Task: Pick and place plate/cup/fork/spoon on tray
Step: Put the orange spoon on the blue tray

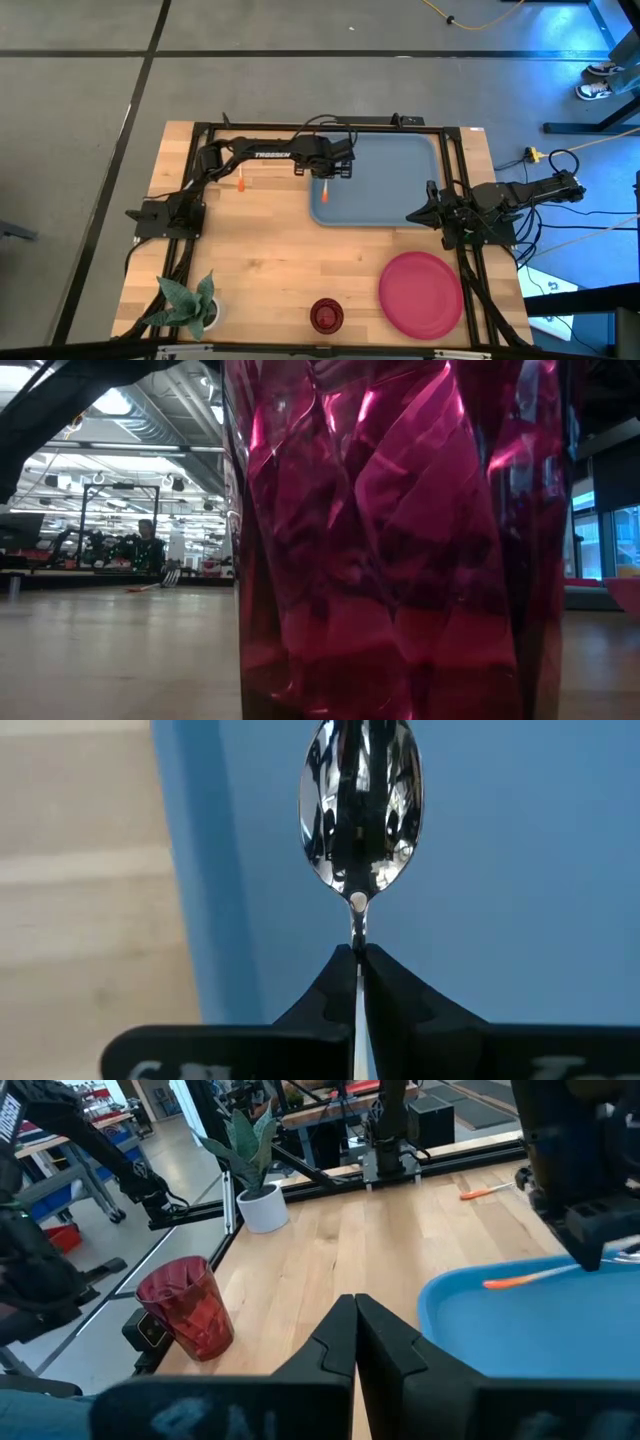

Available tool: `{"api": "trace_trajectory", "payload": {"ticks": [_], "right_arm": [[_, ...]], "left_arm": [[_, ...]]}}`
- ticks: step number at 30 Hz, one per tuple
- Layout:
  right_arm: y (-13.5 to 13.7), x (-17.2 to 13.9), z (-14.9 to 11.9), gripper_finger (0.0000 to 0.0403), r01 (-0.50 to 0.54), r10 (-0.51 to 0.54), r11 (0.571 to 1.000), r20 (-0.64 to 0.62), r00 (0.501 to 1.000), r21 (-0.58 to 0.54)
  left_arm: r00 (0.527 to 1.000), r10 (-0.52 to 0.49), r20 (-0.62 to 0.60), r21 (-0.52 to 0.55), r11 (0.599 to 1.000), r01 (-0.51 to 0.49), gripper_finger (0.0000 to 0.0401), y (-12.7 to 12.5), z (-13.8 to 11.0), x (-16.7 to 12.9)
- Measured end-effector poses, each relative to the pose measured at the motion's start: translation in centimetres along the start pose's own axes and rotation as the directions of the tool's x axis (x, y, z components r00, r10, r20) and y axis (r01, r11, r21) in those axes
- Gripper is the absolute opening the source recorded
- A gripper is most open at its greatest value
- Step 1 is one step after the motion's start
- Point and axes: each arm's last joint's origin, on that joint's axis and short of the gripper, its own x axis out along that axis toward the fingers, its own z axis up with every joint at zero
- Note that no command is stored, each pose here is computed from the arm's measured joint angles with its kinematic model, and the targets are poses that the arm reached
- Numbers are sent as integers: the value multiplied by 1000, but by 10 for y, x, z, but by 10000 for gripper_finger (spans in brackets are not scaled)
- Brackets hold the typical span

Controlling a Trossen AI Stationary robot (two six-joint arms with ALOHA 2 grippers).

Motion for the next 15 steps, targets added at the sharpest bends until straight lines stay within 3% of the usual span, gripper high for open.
{"api": "trace_trajectory", "payload": {"ticks": [15], "right_arm": [[0,0,-2,7,5,-5,1000,-16,1000,-2]], "left_arm": [[997,35,-62,-19,999,-37,5,7,5,35]]}}
